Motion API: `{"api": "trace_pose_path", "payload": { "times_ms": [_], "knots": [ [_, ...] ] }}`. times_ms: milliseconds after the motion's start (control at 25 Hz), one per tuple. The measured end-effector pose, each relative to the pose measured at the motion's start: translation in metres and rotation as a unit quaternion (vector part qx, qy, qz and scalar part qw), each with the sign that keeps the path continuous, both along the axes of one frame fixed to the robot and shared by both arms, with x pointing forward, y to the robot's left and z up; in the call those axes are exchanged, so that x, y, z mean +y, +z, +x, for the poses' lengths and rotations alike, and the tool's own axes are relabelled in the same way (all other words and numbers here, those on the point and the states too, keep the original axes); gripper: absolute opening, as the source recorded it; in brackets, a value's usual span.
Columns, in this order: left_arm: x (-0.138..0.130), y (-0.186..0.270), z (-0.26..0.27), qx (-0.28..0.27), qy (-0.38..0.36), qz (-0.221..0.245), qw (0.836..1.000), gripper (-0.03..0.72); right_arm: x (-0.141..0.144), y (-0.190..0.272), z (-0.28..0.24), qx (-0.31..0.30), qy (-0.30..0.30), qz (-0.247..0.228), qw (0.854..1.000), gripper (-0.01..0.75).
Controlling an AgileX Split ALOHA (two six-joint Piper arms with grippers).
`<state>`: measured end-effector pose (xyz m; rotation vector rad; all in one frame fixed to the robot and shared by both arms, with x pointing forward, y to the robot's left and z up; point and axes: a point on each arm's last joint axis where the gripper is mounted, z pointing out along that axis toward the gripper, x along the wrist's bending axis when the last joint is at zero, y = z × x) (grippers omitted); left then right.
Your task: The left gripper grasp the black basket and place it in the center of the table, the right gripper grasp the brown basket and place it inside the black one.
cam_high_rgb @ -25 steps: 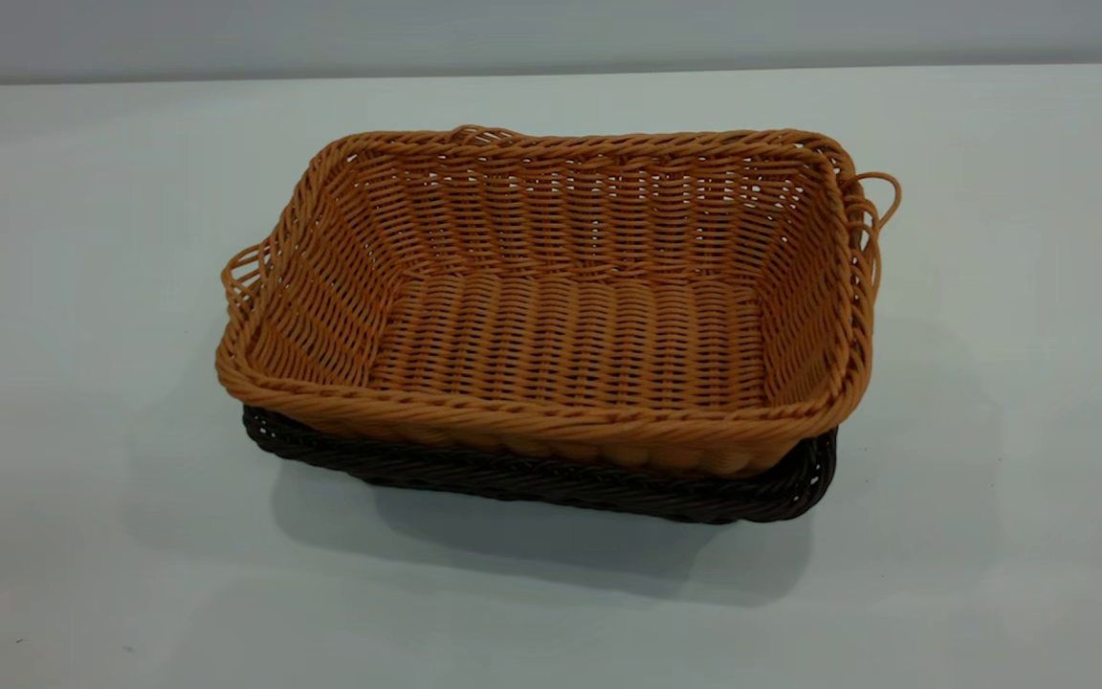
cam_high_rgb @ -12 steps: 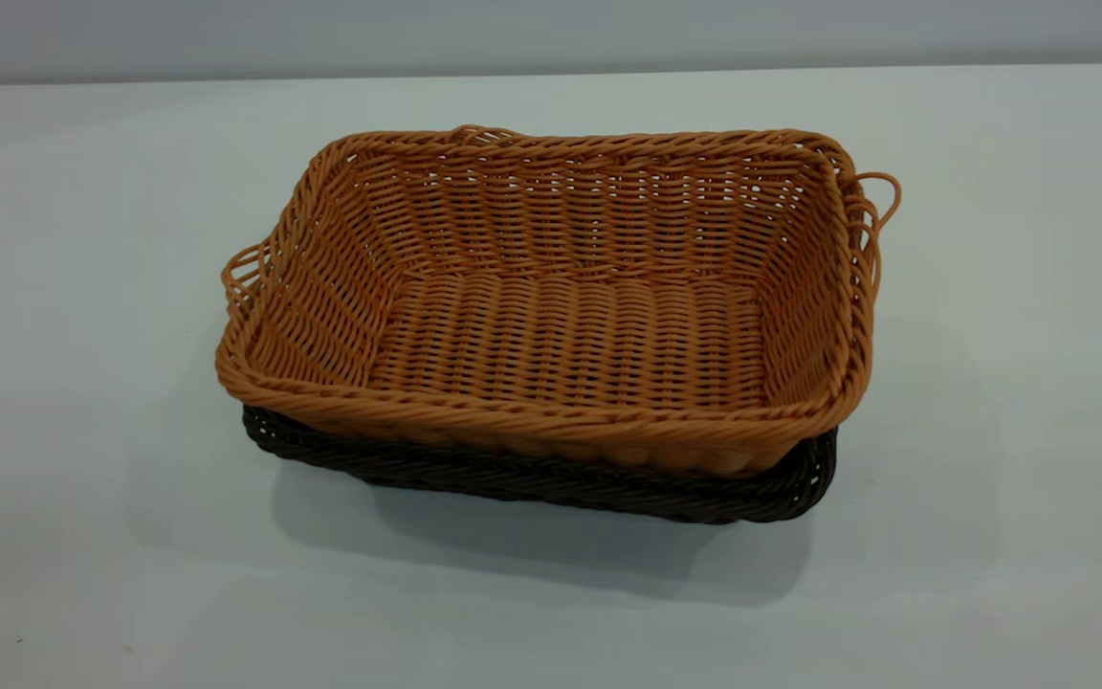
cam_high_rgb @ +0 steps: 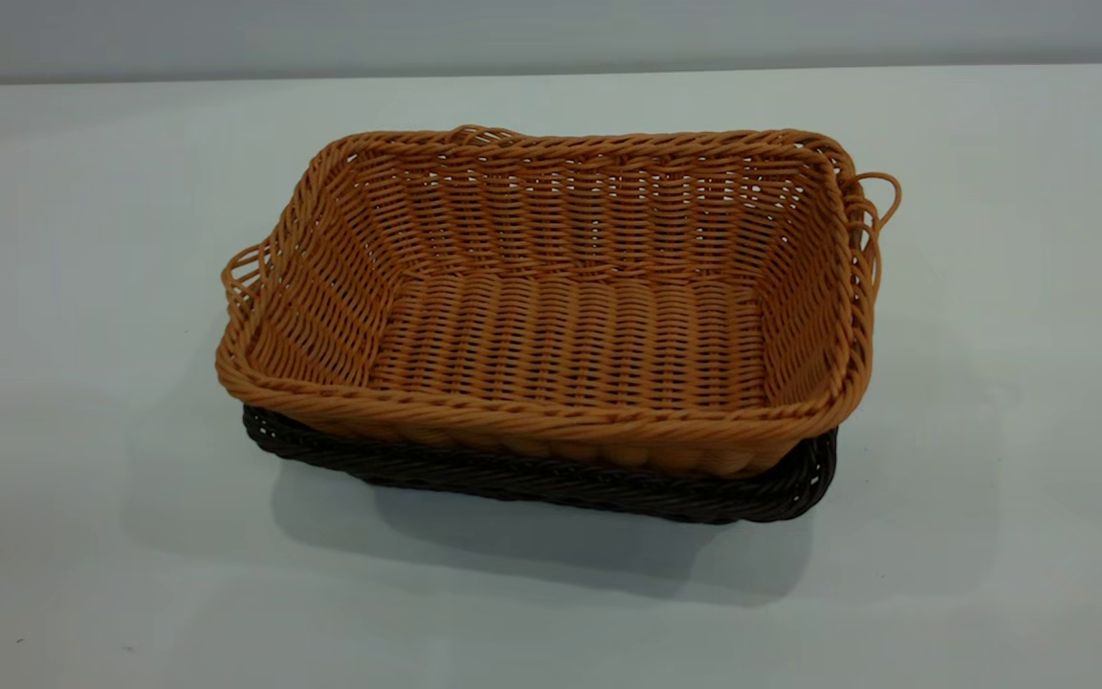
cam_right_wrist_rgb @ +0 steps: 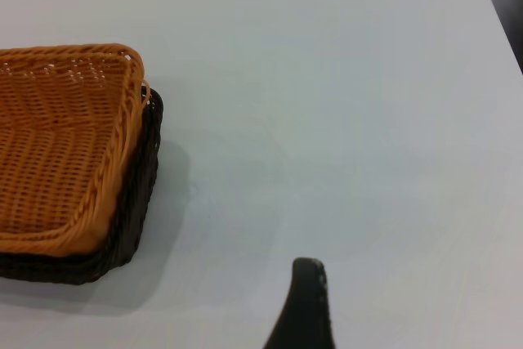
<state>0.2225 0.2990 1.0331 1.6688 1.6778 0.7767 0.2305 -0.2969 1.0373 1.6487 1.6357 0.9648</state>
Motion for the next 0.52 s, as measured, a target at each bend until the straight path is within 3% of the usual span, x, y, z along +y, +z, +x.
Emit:
{"api": "trace_pose_path", "payload": {
  "times_ms": [520],
  "knots": [
    [0.0000, 0.0002, 0.0001, -0.001, 0.000, 0.000, 1.000, 0.530, 0.0001, 0.0001, 0.0001, 0.000, -0.004, 0.002, 1.000, 0.584]
  ]
}}
